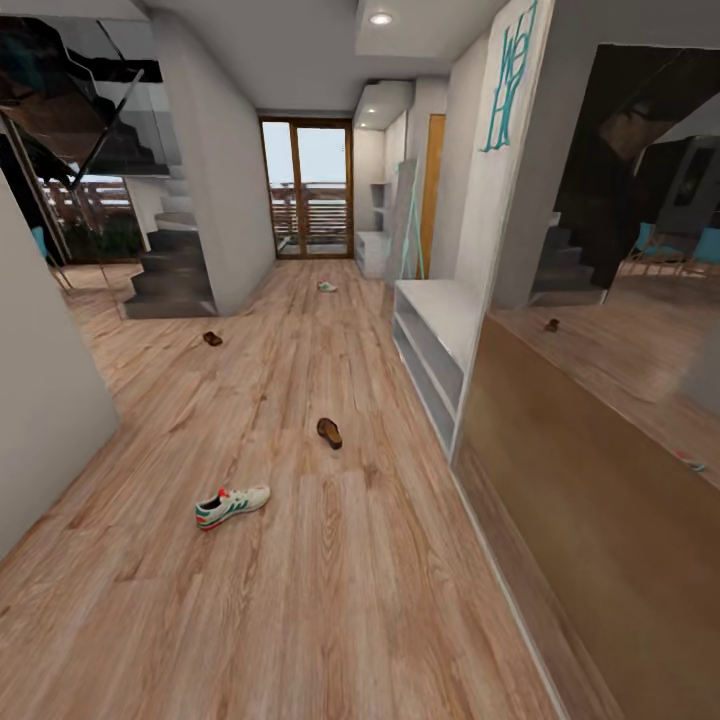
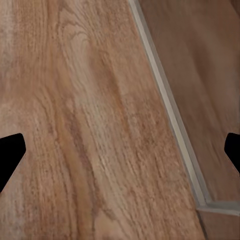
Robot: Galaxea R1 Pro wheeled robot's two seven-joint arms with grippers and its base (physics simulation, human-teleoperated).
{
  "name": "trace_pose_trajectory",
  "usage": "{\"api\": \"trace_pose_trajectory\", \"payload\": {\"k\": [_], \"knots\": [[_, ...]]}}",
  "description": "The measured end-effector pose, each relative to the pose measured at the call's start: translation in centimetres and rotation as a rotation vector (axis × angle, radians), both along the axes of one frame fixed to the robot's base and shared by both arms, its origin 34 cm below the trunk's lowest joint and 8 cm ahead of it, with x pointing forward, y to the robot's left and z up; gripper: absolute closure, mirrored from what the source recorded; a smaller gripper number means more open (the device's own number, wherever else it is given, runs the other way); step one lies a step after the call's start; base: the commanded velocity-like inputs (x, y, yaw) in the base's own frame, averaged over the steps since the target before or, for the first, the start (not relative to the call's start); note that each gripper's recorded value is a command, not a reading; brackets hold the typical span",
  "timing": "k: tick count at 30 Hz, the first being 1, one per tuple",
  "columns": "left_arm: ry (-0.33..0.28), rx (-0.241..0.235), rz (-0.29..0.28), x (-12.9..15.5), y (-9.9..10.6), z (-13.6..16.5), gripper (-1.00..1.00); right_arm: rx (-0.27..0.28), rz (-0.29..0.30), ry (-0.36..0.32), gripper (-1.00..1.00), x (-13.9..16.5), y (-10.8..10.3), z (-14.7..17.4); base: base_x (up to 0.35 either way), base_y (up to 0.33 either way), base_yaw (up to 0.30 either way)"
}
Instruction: Pick up the two gym shoes and the two sandals from the corridor floor and place them onto the hallstand (shoe rack) in the corridor, making sure they are on the rack and not on the floor. Arrange them so the two gym shoes are next to each other and the two sandals are next to each other.
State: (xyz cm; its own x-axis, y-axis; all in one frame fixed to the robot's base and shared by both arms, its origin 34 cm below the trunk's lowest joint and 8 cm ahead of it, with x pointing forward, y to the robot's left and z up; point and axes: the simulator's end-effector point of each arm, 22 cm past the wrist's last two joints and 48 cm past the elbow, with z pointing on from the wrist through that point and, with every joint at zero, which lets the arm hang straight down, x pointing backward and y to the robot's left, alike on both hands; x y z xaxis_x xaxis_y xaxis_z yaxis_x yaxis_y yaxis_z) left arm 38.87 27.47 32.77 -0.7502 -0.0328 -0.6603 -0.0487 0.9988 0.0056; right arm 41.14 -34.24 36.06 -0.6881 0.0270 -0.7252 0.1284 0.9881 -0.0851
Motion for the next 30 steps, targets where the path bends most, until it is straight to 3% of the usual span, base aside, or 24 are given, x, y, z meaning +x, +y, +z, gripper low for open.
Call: {"api": "trace_pose_trajectory", "payload": {"k": [3,7,9,12,17,24,30], "knots": [[-0.015,0.01,0.002,1.0,0.6,0.4,-1.0,-0.003,0.003,-0.003,-1.0,0.2,0.0,0.1,0.062,0.0,0.0],[-0.071,0.02,-0.001,5.2,1.6,1.9,-1.0,-0.009,0.01,-0.019,-1.0,0.9,0.0,0.5,0.021,0.0,0.0],[-0.125,0.027,0.003,9.3,2.3,3.5,-1.0,-0.015,0.014,-0.064,-1.0,3.2,-0.1,1.8,0.007,0.0,0.0],[-0.159,0.034,0.009,11.7,3.0,4.7,-1.0,-0.021,0.018,-0.122,-1.0,6.2,-0.3,3.6,0.004,0.0,0.0],[-0.166,0.039,0.011,12.3,3.3,4.9,-1.0,-0.025,0.024,-0.153,-1.0,7.8,-0.2,4.5,0.001,0.0,0.0],[-0.164,0.039,0.013,12.2,3.4,4.8,-1.0,-0.029,0.047,-0.101,-1.0,6.3,0.2,2.9,0.024,0.0,0.0],[-0.16,0.04,0.017,12.1,3.5,4.7,-1.0,-0.03,0.051,-0.081,-1.0,5.6,0.2,2.3,0.231,0.0,0.0]]}}
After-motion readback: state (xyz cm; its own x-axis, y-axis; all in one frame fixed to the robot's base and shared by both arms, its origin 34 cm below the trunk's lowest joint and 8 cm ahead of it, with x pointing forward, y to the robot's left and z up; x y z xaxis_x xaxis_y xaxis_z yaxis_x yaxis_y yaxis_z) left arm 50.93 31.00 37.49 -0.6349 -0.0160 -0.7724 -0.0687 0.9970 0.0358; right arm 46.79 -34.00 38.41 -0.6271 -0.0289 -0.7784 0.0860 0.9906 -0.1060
